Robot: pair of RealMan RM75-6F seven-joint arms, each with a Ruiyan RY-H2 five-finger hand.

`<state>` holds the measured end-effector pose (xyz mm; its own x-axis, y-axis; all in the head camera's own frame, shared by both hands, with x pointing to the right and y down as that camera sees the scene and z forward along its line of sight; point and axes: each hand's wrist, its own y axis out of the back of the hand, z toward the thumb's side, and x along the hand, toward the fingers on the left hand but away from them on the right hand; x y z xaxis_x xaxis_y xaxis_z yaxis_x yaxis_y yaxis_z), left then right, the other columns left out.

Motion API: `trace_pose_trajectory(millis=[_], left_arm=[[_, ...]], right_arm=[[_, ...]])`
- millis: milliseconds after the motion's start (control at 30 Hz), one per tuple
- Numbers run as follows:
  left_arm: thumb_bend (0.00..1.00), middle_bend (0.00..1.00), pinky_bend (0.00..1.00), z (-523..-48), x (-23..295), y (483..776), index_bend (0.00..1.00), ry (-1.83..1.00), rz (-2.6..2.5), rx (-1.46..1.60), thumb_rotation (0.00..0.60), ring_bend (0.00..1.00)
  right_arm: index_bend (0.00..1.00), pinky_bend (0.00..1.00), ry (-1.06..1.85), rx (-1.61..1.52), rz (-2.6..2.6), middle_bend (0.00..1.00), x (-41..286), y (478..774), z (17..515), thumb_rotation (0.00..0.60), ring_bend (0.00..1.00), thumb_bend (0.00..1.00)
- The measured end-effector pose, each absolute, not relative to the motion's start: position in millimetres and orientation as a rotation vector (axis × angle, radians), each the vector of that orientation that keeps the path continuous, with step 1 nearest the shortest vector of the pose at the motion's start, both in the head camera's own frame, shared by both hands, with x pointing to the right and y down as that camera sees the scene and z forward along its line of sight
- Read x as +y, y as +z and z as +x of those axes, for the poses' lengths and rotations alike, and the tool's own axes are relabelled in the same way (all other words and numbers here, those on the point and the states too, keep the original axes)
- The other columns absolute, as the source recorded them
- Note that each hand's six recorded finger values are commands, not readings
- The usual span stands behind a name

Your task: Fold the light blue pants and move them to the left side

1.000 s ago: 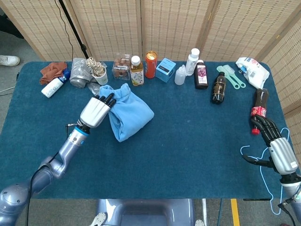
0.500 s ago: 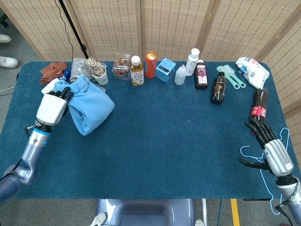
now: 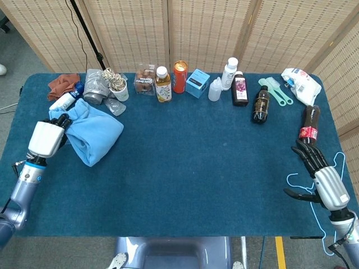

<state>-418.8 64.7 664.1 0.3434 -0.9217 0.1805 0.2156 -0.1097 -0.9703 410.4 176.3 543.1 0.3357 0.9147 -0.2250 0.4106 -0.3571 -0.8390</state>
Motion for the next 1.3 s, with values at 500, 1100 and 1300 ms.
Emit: trace_pose_trajectory(millis=[500, 1100, 1300], left_arm=[[0.03, 0.0, 0.17, -438, 117, 679, 0.01, -1.195, -1.447, 0.523, 0.6, 0.0], [0.0, 0.0, 0.0, -437, 150, 644, 0.0, -1.161, -1.664, 0.666, 0.6, 0.0], [0.0, 0.0, 0.0, -437, 167, 620, 0.0, -1.225, -1.686, 0.802, 0.6, 0.0]], right_arm=[[0.0, 0.0, 0.908, -1.155, -1.931, 0.0, 178, 541, 405, 0.6, 0.0, 0.0], [0.0, 0.0, 0.905, -1.17, -1.926, 0.0, 178, 536, 407, 0.6, 0.0, 0.0], [0.0, 0.0, 0.914, -1.164, -1.9, 0.0, 177, 535, 409, 0.6, 0.0, 0.0]])
